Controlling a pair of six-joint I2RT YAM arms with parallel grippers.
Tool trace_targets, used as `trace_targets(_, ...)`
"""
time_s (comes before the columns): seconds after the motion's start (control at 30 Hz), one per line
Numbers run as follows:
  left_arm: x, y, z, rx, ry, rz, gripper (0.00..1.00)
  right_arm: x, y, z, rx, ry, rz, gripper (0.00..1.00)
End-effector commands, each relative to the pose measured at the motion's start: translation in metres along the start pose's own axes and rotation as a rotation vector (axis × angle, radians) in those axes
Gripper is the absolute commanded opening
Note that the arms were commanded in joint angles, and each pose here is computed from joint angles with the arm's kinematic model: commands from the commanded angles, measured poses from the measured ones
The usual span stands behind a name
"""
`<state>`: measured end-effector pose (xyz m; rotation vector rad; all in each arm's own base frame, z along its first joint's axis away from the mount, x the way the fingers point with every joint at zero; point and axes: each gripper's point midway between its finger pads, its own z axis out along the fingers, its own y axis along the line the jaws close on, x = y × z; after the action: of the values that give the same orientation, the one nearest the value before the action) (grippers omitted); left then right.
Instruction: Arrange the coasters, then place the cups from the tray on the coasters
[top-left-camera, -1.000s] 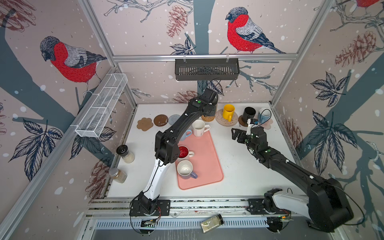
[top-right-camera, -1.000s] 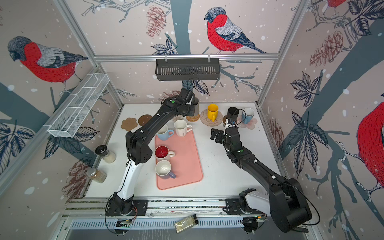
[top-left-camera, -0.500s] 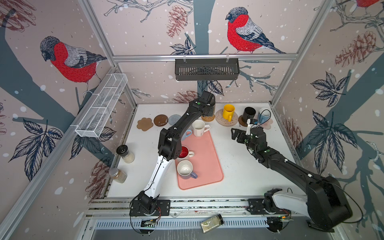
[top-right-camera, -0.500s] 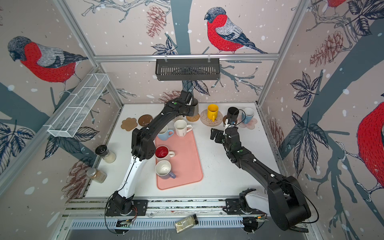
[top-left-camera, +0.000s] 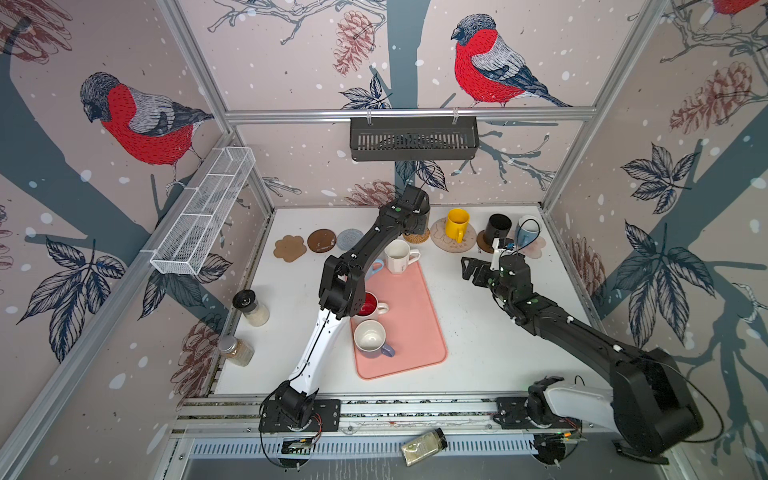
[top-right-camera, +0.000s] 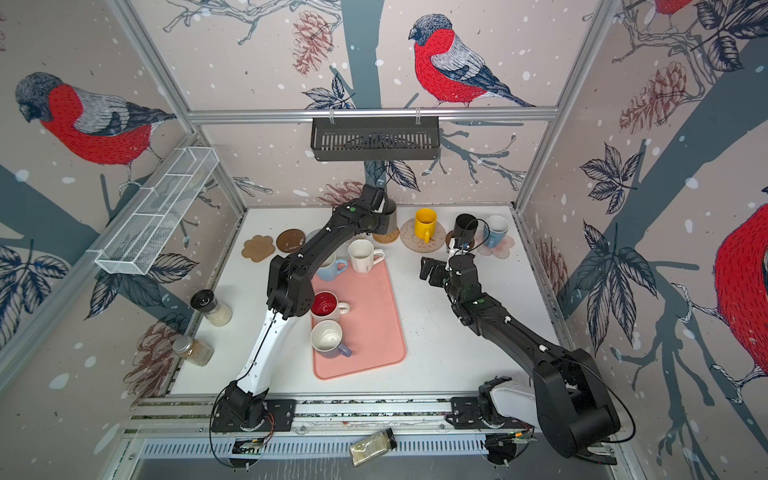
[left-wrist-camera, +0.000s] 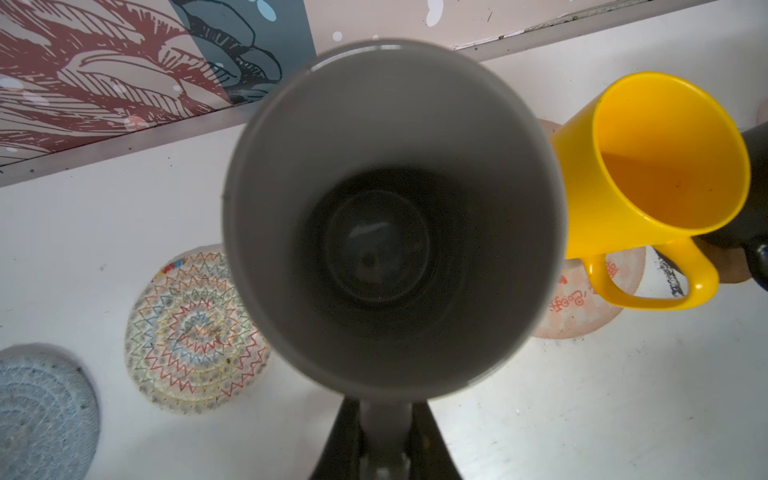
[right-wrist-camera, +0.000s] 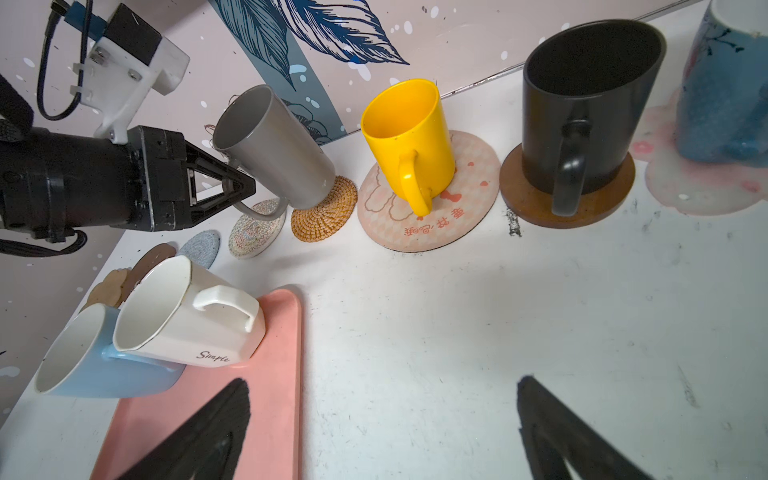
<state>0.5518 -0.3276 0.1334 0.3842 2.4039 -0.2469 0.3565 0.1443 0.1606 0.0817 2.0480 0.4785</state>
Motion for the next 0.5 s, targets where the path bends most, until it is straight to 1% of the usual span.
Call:
trace_targets(0.0,-0.022,-0.003,0.0,0.02,-0.087,0.001,0.0,-0.006,0.006,0.0,-0.026,-0.024,0.013,1.0)
trace_targets(0.47,-0.019,0.007,0.014,0.019,-0.085,-0.025,0.0,-0.005,0.008,0.0,-0.03,-0.022,0.009,0.99)
